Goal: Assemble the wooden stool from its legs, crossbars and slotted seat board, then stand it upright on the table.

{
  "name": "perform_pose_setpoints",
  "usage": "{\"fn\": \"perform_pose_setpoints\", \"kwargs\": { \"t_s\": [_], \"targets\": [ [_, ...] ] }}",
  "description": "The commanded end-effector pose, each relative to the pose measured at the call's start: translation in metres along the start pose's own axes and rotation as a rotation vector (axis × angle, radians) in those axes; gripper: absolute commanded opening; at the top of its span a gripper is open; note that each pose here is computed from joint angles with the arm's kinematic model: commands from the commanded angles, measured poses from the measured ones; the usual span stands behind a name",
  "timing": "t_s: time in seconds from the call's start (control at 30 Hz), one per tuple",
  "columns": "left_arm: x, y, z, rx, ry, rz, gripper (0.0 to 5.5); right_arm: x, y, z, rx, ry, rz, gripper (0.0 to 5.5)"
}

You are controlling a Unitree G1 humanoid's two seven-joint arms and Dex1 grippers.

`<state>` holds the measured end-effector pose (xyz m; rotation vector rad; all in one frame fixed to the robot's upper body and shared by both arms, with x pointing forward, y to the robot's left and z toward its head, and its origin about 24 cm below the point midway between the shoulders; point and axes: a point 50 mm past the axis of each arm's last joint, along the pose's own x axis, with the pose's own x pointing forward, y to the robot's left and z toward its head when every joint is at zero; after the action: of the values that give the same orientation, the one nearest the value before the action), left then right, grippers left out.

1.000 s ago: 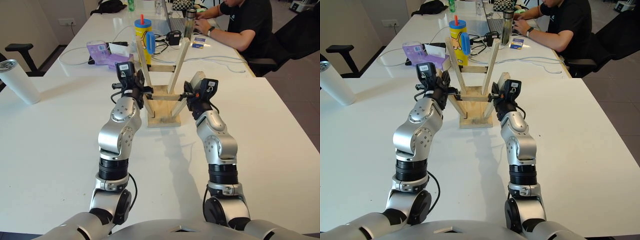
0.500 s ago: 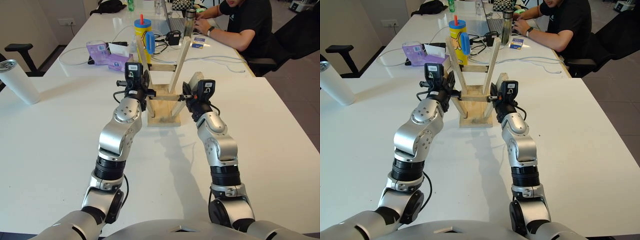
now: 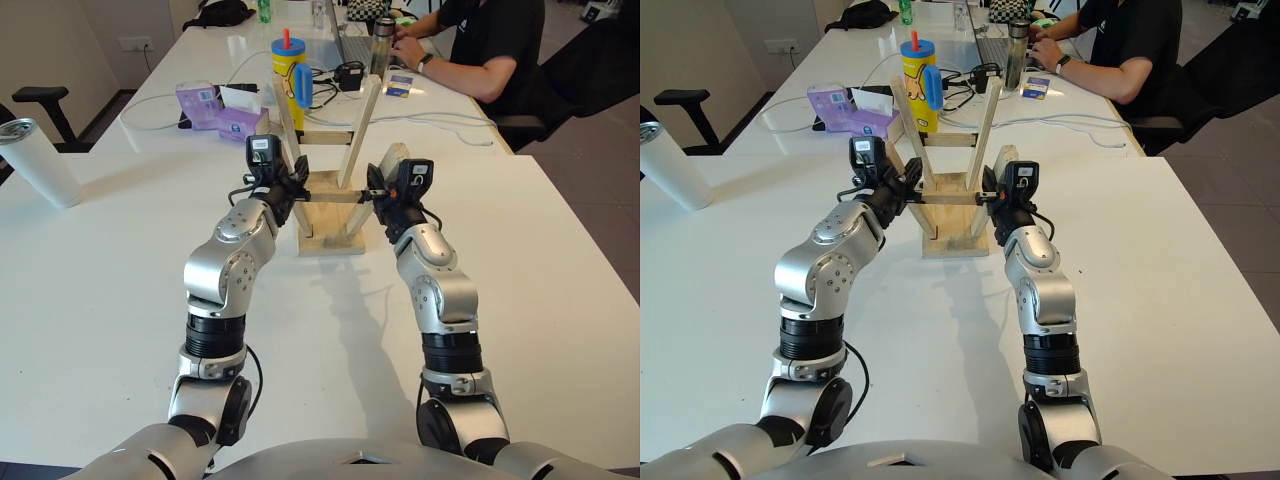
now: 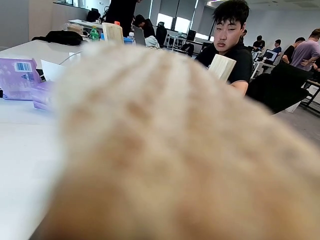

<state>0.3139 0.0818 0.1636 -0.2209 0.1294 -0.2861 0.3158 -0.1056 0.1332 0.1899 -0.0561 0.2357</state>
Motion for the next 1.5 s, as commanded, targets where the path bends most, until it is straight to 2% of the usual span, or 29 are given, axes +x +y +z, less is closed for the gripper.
{"fn": "perform_pose_setpoints", "kwargs": {
  "t_s": [0.03, 0.13, 0.33, 0.47, 0.6, 0.83, 0.97, 1.3, 1.5],
  "targets": [
    [0.002, -0.010, -0.046, -0.043, 0.266, -0.064, 2.33, 0.010, 0.045, 0.036, 0.058, -0.144, 0.226, 1.12],
    [0.003, -0.008, -0.042, -0.022, 0.241, -0.041, 2.33, 0.010, 0.045, 0.036, 0.056, -0.141, 0.223, 1.12],
    [0.002, -0.009, -0.021, -0.035, 0.088, -0.048, 2.33, 0.010, 0.043, 0.037, 0.056, -0.144, 0.215, 1.12],
    [-0.001, -0.012, -0.019, -0.048, 0.061, -0.086, 2.97, 0.011, 0.041, 0.039, 0.058, -0.154, 0.200, 1.12],
    [-0.002, -0.012, -0.002, -0.095, -0.047, -0.086, 2.97, 0.012, 0.039, 0.041, 0.054, -0.168, 0.184, 1.12],
    [-0.009, 0.002, 0.022, -0.052, -0.185, -0.016, 2.97, 0.013, 0.034, 0.046, 0.042, -0.190, 0.151, 1.12],
    [-0.011, 0.005, 0.018, -0.005, -0.169, -0.001, 2.97, 0.015, 0.029, 0.045, 0.038, -0.180, 0.127, 1.12],
    [-0.017, 0.027, -0.037, 0.001, 0.048, 0.082, 2.97, 0.013, 0.025, 0.029, 0.009, -0.127, 0.104, 1.12],
    [-0.025, 0.024, -0.018, 0.045, -0.061, 0.049, 2.97, 0.011, 0.022, 0.025, 0.000, -0.123, 0.094, 1.12]
  ]
}}
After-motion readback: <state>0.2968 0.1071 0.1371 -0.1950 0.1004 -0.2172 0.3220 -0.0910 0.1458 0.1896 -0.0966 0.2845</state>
